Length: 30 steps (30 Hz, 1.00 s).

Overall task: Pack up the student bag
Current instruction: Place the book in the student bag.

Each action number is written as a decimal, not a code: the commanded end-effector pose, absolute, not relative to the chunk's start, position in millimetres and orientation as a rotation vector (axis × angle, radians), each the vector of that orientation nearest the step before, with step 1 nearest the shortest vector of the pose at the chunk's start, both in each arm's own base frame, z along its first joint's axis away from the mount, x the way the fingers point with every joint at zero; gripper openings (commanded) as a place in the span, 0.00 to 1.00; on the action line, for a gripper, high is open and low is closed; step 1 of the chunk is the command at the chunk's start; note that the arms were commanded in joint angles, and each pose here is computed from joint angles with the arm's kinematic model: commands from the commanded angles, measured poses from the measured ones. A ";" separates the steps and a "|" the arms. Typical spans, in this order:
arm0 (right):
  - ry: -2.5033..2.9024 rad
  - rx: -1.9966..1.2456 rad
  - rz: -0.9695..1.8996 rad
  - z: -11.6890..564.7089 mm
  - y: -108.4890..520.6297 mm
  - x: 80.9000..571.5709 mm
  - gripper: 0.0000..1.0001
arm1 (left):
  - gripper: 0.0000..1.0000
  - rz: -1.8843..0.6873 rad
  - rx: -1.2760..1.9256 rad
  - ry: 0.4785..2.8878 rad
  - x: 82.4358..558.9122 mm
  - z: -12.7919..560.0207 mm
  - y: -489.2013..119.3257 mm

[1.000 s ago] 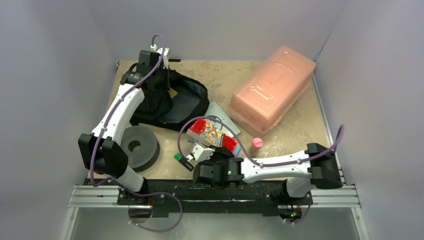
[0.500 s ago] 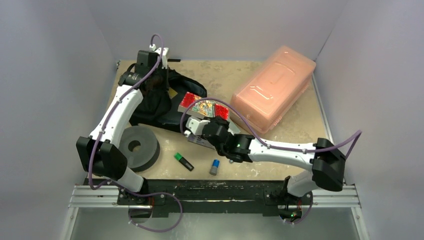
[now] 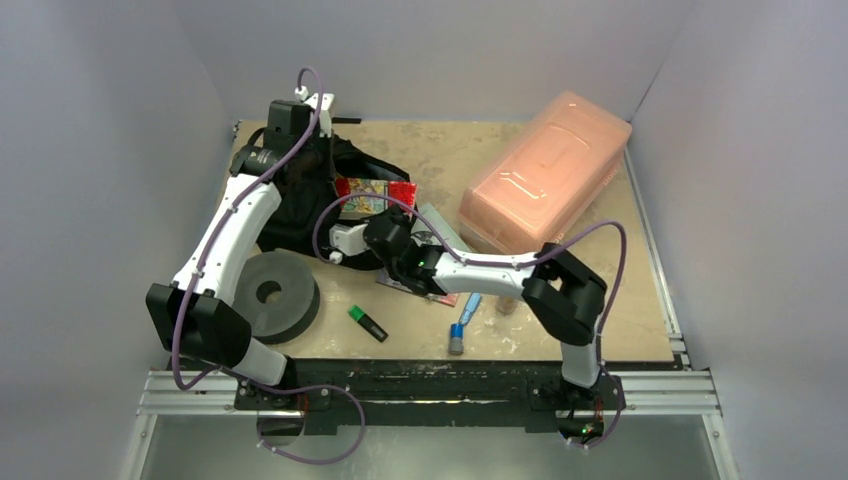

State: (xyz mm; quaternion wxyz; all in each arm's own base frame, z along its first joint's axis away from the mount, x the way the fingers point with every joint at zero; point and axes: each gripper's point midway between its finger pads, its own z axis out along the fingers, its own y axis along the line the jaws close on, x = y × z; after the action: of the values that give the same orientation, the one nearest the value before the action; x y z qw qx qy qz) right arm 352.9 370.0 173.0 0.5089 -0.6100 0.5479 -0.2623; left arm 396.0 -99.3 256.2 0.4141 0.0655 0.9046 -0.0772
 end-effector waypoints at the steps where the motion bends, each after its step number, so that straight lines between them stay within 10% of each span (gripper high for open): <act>1: 1.233 -1.280 -0.690 234.9 392.5 390.1 0.00 | 0.00 -0.257 0.185 2.144 396.9 298.0 -106.2; 15: 1.309 -1.122 -0.651 189.1 466.0 441.1 0.01 | 0.00 -0.378 0.190 2.156 397.9 291.9 -124.3; 19: 1.369 -1.150 -0.563 167.1 471.3 435.4 0.61 | 0.00 -0.375 0.187 2.168 400.7 286.6 -124.5; 24: 1.441 -1.165 -0.328 161.0 436.5 393.3 0.97 | 0.00 -0.343 0.172 2.182 403.7 282.9 -118.6; 30: 1.649 -1.138 -0.107 159.0 407.2 351.5 0.99 | 0.00 -0.324 0.152 2.193 405.3 279.4 -113.0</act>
State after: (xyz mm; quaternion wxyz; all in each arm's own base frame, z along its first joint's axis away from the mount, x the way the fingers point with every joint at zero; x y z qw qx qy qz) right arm 376.4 410.0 125.8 0.5253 -0.5409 0.6374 -0.1586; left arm 393.7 -109.2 255.7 0.4053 0.0638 0.9045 -0.1166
